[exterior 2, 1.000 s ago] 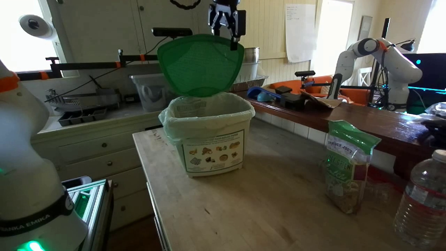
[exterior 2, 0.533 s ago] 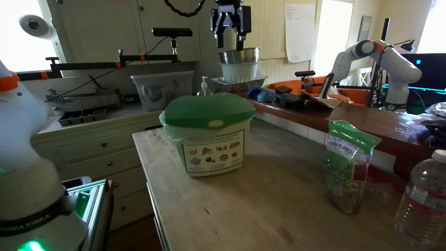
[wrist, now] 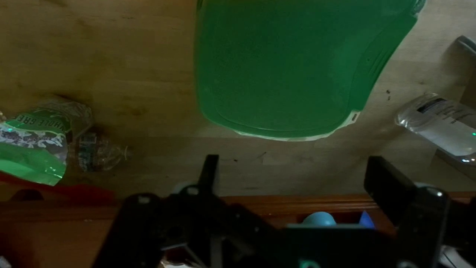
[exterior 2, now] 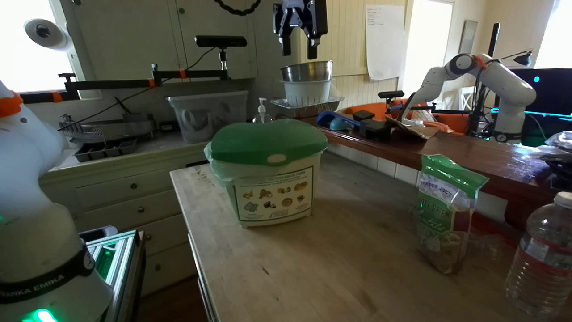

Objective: Wipe the table with the tissue, then throw it in the bin, and finally close the bin

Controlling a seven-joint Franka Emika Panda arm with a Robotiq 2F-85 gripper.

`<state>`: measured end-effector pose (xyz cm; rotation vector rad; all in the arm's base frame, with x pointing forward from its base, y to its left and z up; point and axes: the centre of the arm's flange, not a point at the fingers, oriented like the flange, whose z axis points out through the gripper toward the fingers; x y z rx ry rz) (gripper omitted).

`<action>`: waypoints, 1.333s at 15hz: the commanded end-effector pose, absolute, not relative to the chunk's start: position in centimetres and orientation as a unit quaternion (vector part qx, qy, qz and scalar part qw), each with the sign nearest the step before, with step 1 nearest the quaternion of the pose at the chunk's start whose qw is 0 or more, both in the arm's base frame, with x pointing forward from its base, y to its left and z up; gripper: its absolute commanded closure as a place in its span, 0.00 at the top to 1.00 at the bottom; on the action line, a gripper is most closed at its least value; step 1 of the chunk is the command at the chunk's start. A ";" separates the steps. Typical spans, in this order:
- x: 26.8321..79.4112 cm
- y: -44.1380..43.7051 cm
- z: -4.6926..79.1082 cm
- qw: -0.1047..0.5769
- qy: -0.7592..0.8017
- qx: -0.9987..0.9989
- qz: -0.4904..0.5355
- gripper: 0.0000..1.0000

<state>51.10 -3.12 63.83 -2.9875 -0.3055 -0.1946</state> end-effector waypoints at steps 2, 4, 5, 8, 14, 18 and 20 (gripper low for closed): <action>48.8 -3.5 62.4 0.100 -0.106 -0.980 -0.132 1.00; 48.3 -3.3 62.0 0.113 -0.102 -0.977 -0.153 1.00; 48.1 -3.2 61.7 0.116 -0.101 -0.975 -0.159 1.00; 47.3 -3.3 61.1 0.127 -0.099 -0.975 -0.154 1.00; 46.0 -4.2 60.2 0.119 -0.096 -0.981 -0.122 1.00; 45.4 -4.4 59.6 0.115 -0.100 -0.982 -0.114 1.00; 46.7 -4.3 60.0 0.116 -0.093 -0.981 -0.122 1.00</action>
